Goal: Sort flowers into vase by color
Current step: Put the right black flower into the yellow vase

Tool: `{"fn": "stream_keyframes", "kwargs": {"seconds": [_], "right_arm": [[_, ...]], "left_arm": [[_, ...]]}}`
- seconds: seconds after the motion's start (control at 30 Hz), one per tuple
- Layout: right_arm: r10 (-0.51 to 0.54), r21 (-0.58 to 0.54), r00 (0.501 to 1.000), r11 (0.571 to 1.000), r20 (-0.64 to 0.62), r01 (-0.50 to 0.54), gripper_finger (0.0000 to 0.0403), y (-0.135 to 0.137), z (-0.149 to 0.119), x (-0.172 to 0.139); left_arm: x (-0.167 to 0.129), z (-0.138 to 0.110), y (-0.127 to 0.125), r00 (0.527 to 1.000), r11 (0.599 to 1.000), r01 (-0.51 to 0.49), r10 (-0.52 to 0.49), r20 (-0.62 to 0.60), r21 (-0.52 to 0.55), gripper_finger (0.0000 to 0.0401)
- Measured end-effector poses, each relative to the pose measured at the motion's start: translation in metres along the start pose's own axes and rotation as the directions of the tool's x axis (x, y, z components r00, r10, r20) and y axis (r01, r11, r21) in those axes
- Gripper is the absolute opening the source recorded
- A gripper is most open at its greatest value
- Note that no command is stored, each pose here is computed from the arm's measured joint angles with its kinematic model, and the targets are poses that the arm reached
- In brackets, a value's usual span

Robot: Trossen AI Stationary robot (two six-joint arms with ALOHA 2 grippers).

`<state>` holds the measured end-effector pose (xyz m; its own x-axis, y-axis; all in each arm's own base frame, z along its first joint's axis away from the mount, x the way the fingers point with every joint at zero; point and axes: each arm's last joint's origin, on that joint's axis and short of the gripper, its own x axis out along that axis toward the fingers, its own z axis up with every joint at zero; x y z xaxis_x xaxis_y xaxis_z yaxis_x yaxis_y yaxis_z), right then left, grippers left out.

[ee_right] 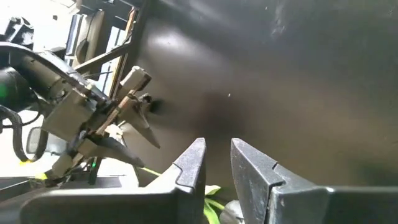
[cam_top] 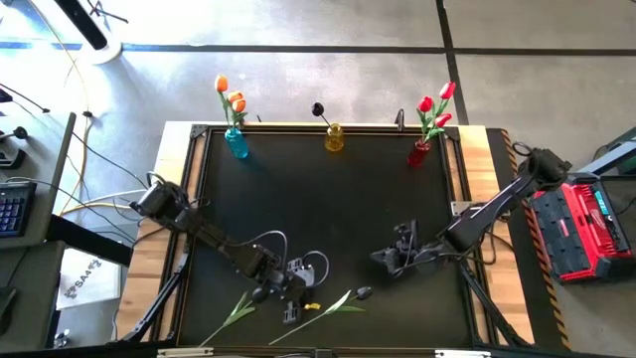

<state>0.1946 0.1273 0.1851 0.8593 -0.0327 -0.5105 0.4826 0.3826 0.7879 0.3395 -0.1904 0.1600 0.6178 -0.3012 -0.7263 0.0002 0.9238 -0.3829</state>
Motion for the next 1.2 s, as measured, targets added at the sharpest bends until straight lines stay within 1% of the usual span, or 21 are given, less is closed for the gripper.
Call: {"fn": "stream_keyframes", "kwargs": {"seconds": [0.17, 0.3, 0.5, 0.67, 0.83, 0.93, 1.03, 1.2], "right_arm": [[0.026, 0.032, 0.999, 0.999, -0.022, -0.025, 0.0064, -0.001, -0.015, 0.009], [0.045, 0.038, 0.998, 0.998, -0.051, -0.043, 0.0064, -0.002, -0.031, 0.022], [-0.014, 0.011, 0.994, 1.000, -0.105, 0.015, 0.0064, 0.007, -0.050, 0.042], [-0.046, -0.014, 0.991, 0.999, -0.124, 0.045, 0.0064, 0.015, -0.059, 0.054], [-0.098, -0.078, 0.980, 0.993, -0.171, 0.085, 0.0064, 0.021, -0.066, 0.055], [-0.134, -0.106, 0.975, 0.987, -0.175, 0.117, 0.0064, 0.022, -0.067, 0.053], [-0.150, -0.111, 0.973, 0.985, -0.174, 0.132, 0.0064, 0.025, -0.067, 0.052], [-0.152, -0.092, 0.973, 0.986, -0.174, 0.138, 0.0064, 0.028, -0.067, 0.052]], "left_arm": [[0.004, -0.008, -0.007, 1.000, 1.000, 0.007, -0.007, -0.016, -0.001, 0.0161], [0.003, -0.011, -0.011, 1.000, 1.000, -0.001, 0.001, -0.003, -0.004, 0.0161], [0.003, -0.015, -0.018, 1.000, 1.000, -0.003, 0.003, 0.007, -0.004, 0.0161], [0.002, -0.014, -0.022, 0.999, 0.999, 0.023, -0.022, 0.040, -0.039, 0.0161], [0.002, -0.009, -0.024, 0.995, 1.000, 0.028, -0.028, 0.100, 0.001, 0.0161], [0.003, -0.003, -0.021, 0.989, 1.000, 0.029, -0.028, 0.143, -0.007, 0.0161], [0.006, 0.006, -0.015, 0.983, 0.999, 0.033, -0.026, 0.179, -0.036, 0.0161], [0.013, 0.020, -0.017, 0.978, 0.999, 0.037, -0.029, 0.207, -0.034, 0.0161]]}}
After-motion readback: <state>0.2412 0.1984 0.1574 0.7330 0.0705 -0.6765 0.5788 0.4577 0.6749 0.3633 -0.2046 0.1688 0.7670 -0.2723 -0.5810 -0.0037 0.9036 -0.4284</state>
